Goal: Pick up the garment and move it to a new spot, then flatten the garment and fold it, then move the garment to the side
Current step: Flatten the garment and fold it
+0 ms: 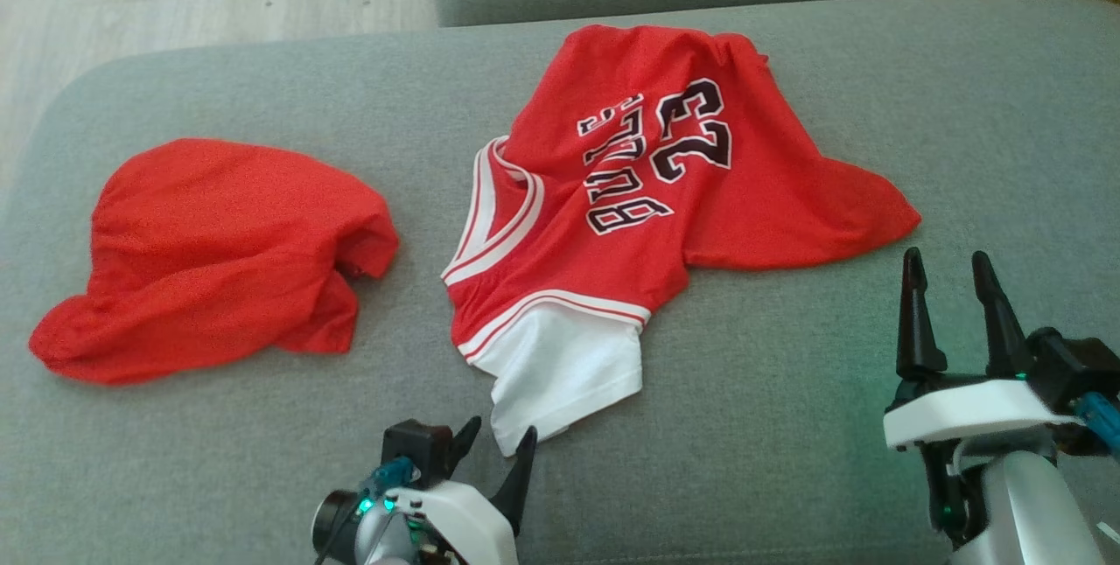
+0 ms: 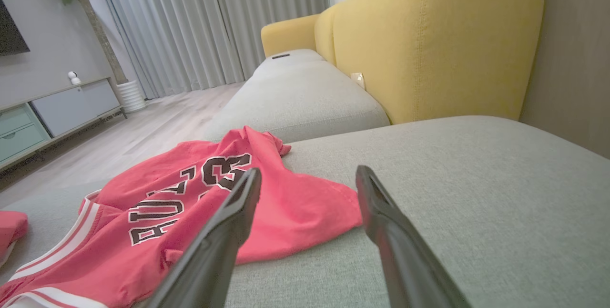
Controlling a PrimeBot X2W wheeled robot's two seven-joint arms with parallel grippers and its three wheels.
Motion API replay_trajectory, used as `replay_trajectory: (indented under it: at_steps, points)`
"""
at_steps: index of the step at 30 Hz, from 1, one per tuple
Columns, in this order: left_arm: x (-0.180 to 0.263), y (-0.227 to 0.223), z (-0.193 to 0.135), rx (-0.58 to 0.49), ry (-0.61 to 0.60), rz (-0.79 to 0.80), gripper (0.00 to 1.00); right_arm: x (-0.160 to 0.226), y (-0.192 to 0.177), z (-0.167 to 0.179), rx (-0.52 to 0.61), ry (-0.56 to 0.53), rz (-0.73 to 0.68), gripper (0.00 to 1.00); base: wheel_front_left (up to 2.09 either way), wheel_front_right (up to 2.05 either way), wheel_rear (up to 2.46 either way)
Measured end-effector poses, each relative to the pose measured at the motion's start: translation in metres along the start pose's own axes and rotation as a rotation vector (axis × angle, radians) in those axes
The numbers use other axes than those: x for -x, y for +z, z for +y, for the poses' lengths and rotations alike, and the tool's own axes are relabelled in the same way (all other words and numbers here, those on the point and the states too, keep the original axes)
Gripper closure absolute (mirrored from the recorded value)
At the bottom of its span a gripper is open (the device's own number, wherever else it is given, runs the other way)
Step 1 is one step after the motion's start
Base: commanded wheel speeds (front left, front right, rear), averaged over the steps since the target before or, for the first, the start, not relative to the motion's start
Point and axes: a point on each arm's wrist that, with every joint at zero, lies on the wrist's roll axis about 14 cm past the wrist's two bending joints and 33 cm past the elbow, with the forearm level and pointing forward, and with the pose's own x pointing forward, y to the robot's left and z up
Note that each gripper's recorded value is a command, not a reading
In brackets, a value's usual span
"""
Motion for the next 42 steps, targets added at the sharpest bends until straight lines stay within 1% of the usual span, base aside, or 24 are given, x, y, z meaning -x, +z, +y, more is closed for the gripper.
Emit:
replay_trajectory:
  at_steps: [7,13,14,15,20,27,31,33,36,39,42]
  points:
    - [-0.007,-0.013,-0.003,-0.012,-0.011,0.059,0.0,0.004,-0.004,-0.009,0.002,-0.025,0.014,0.0,0.0,0.0,0.0]
    - [-0.023,-0.008,-0.005,-0.038,-0.042,0.067,0.0,0.007,-0.01,-0.017,0.004,-0.049,0.031,0.0,0.0,0.0,0.0]
    - [-0.024,-0.008,-0.008,-0.042,-0.057,0.07,0.59,0.007,-0.011,-0.018,0.005,-0.053,0.034,0.0,0.0,0.0,0.0]
    - [-0.026,-0.008,-0.01,-0.045,-0.071,0.071,1.0,0.008,-0.012,-0.019,0.005,-0.056,0.036,0.0,0.0,0.0,0.0]
    - [-0.027,0.0,-0.017,-0.016,-0.104,0.018,1.0,0.008,-0.012,-0.022,0.004,-0.064,0.038,0.0,0.0,0.0,0.0]
    - [-0.026,0.049,-0.011,0.034,-0.08,-0.193,1.0,0.002,-0.013,-0.026,0.009,-0.076,0.045,0.0,0.0,0.0,0.0]
    - [-0.021,0.087,0.001,0.054,-0.039,-0.319,1.0,-0.004,-0.02,-0.026,0.01,-0.078,0.086,0.0,0.0,0.0,0.0]
    - [-0.016,0.114,0.008,0.054,-0.017,-0.404,1.0,-0.007,-0.027,-0.027,0.012,-0.08,0.117,0.0,0.0,0.0,0.0]
    - [-0.007,0.141,0.02,0.043,0.026,-0.496,1.0,-0.013,-0.036,-0.029,0.007,-0.088,0.164,0.0,0.0,0.0,0.0]
    - [0.003,0.157,0.03,0.042,0.061,-0.557,1.0,-0.019,-0.046,-0.026,-0.003,-0.085,0.206,0.0,0.0,0.0,0.0]
    - [0.006,0.157,0.033,0.048,0.074,-0.562,1.0,-0.022,-0.054,-0.024,-0.008,-0.081,0.239,0.0,0.0,0.0,0.0]
